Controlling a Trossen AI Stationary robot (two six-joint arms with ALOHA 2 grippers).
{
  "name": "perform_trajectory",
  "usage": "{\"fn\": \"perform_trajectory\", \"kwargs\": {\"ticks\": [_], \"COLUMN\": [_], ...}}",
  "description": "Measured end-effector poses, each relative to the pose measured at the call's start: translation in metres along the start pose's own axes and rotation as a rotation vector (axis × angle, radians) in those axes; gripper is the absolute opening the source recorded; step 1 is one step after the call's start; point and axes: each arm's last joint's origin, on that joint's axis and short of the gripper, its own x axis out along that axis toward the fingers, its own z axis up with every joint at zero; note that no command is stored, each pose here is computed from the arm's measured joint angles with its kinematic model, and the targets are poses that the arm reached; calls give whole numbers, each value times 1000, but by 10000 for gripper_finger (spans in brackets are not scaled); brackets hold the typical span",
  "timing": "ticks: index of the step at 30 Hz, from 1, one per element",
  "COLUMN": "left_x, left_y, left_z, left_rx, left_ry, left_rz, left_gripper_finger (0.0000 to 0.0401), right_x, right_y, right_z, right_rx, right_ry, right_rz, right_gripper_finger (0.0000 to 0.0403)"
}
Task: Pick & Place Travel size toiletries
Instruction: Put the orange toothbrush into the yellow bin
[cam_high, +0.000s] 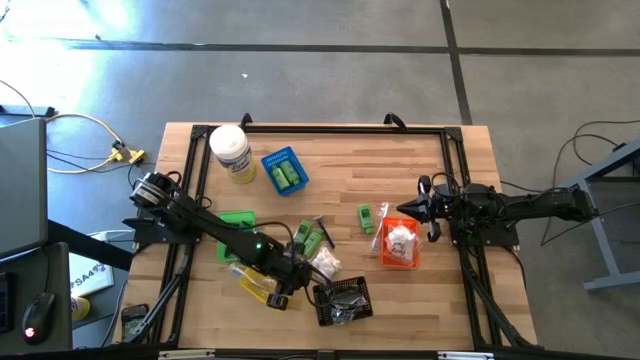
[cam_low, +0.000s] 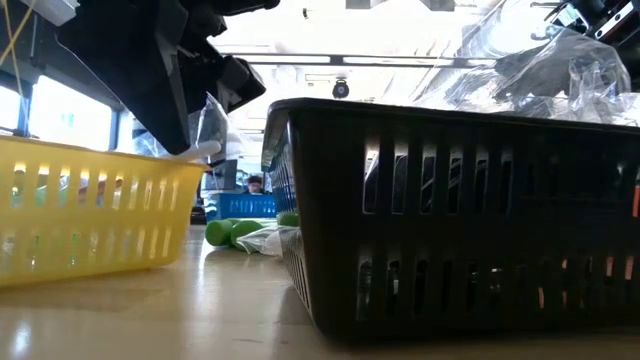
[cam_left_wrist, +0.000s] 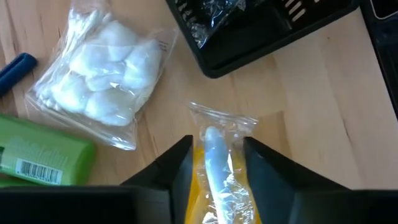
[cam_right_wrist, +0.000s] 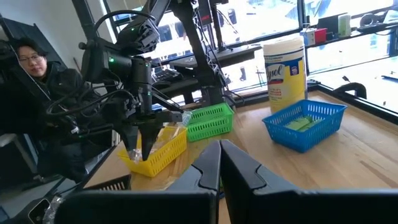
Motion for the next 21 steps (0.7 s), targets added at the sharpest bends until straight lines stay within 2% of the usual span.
{"fn": "perform_trajectory", "kwargs": {"ticks": [4, 10, 21], "left_x": [0, 0, -6], "left_y": [0, 0, -1], "left_z": [0, 1, 6], "left_rx": [6, 31, 38], "left_ry": [-4, -6, -18], "left_rz": [1, 1, -10], "left_gripper_finger": [95, 13, 2], "right_x": [0, 0, 0], "right_y": [0, 0, 0], "right_z": [0, 0, 0], "right_rx": [0, 0, 0], "right_ry": [0, 0, 0], "right_rz": [0, 0, 0], "right_gripper_finger": [2, 2, 2]}}
